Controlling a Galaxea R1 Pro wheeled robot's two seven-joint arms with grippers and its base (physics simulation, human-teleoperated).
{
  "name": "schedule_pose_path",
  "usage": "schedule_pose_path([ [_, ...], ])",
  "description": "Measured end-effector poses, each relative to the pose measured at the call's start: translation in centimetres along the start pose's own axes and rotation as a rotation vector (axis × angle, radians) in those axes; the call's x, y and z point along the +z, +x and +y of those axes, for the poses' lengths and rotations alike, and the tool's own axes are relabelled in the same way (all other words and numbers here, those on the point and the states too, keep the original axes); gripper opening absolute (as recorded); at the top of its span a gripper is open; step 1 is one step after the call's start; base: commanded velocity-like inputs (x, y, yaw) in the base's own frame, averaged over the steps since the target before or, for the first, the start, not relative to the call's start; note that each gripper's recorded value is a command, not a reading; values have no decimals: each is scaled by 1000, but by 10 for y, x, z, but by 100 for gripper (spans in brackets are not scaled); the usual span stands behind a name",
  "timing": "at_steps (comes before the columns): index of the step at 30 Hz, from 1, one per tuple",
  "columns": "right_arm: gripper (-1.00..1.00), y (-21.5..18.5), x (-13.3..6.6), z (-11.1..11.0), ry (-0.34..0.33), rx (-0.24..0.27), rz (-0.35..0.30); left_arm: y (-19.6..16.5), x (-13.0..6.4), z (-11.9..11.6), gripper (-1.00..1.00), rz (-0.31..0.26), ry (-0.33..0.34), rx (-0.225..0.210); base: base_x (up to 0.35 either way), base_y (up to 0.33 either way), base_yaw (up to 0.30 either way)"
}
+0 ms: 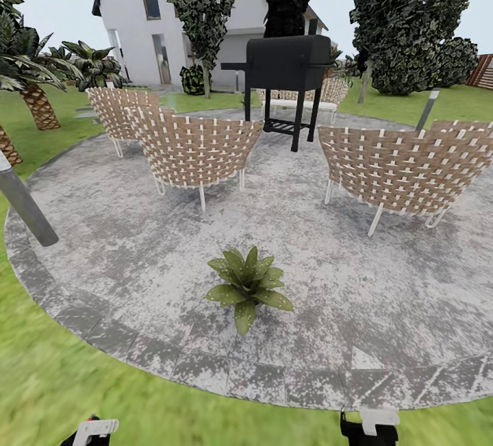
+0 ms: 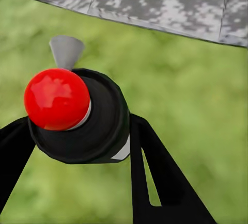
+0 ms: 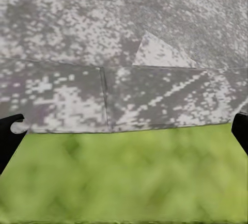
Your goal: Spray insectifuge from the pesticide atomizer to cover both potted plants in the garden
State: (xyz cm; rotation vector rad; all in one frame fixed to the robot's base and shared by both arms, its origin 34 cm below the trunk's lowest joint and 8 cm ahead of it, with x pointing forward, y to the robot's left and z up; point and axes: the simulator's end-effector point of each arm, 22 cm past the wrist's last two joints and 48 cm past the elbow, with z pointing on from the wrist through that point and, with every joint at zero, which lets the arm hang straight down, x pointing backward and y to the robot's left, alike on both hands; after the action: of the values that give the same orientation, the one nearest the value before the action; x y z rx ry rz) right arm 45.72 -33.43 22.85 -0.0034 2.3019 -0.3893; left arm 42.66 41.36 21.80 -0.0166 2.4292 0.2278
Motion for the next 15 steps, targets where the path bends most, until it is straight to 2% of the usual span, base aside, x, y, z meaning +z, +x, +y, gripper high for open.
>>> schedule_pose_path([
  [15,100,6,-3,2,-3,-1,9,1,0,-8,-100,1,9,-4,0,0,0],
])
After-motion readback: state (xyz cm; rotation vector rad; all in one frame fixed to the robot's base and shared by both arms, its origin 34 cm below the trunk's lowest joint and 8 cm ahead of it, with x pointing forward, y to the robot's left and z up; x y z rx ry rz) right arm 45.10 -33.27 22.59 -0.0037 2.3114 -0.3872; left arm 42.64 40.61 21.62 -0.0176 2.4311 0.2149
